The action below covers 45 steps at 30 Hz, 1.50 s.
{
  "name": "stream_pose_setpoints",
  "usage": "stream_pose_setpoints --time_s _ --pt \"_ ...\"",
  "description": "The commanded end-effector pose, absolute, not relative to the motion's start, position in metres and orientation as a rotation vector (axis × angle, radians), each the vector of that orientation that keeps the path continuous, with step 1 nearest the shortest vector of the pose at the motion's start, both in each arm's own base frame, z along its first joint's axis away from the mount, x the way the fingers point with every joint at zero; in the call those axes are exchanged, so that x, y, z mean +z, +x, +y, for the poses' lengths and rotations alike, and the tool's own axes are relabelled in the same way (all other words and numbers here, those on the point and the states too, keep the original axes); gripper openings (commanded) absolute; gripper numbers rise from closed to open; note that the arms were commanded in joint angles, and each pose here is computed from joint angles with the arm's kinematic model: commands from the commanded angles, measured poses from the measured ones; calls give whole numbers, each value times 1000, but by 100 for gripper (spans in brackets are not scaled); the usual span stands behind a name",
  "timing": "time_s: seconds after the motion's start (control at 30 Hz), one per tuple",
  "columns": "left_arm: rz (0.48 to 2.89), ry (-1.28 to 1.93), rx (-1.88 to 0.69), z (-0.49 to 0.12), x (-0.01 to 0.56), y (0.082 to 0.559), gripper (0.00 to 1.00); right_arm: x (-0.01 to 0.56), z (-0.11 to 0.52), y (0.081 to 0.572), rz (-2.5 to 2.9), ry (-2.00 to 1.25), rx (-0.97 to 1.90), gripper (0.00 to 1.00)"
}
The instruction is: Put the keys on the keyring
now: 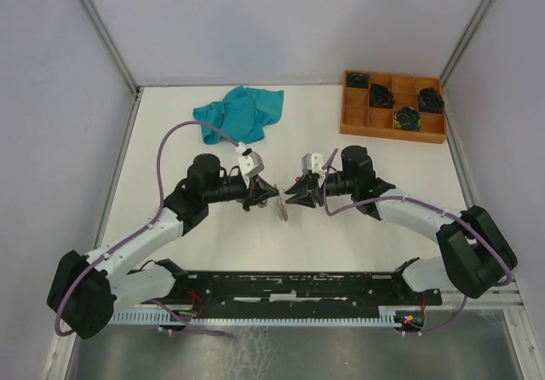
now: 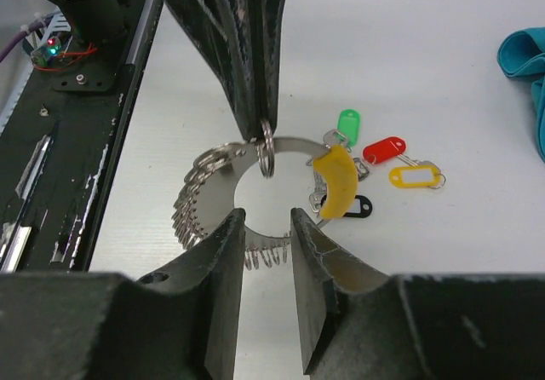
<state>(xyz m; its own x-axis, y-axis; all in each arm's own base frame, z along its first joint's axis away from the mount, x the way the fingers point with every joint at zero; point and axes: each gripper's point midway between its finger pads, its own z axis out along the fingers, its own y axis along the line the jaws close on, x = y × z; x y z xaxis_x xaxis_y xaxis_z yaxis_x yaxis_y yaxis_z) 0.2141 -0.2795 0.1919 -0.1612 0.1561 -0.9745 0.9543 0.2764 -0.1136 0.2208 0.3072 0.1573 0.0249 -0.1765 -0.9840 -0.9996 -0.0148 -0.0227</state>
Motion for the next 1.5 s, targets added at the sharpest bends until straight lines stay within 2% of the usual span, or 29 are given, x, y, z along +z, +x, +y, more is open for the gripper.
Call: stream_pose_setpoints --time_s 0.0,0.23,0.63,1.23,1.47 --pt "1626 1116 -838 -260 199 221 3 181 305 226 1225 -1399 1019 37" --pt "1797 1172 -723 -247 197 228 3 186 301 229 1212 -1406 960 41" --pt "2041 1286 -638 -263 171 222 3 188 307 233 1149 -1372 984 42" --pt "1969 1353 -688 -281 184 216 3 174 320 218 1135 -1430 1118 42" --pt "1948 1371 -710 -286 184 214 3 171 325 215 1139 -1444 1142 39"
